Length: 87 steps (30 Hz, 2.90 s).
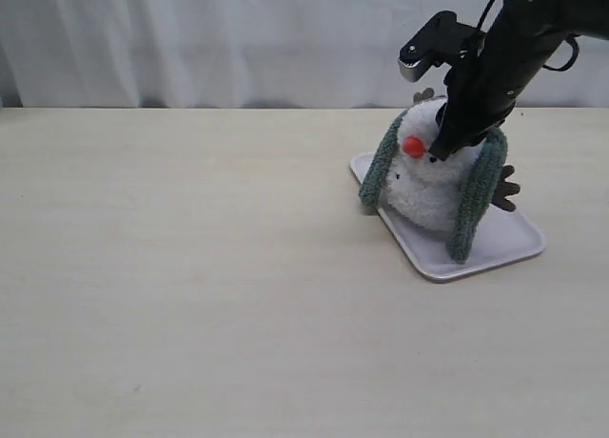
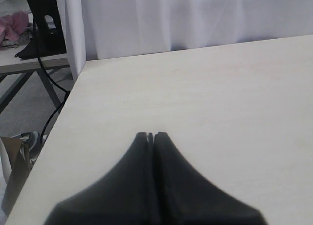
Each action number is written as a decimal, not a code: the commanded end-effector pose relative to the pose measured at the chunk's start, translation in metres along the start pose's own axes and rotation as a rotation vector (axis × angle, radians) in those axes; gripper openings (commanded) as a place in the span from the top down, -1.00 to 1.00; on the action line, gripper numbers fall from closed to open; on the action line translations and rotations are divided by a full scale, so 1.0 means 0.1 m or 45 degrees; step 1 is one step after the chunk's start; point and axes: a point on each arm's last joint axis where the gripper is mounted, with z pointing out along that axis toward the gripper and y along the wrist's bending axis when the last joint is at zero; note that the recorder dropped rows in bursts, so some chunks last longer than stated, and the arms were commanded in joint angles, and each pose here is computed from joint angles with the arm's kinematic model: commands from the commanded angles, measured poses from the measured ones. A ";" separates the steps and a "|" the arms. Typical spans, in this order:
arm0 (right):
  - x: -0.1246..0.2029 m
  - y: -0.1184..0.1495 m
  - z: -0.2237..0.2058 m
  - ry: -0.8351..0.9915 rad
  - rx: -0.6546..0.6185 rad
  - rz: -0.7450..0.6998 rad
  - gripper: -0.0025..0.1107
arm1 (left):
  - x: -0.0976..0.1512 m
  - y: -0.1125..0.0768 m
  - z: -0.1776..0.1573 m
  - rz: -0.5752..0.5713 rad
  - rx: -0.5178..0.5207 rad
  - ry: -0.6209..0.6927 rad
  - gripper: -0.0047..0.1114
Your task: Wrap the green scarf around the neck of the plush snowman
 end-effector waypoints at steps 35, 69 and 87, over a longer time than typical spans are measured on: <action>0.04 -0.16 -0.63 -0.105 0.254 0.014 -0.21 | 0.00 0.00 0.00 -0.006 -0.002 -0.013 0.92; 1.24 0.15 0.63 -0.241 -0.230 1.119 0.54 | -0.01 0.00 0.00 -0.006 -0.003 -0.016 0.92; 1.00 0.18 0.01 -0.533 -0.436 1.112 0.88 | 0.00 0.00 0.00 -0.006 -0.002 -0.012 0.92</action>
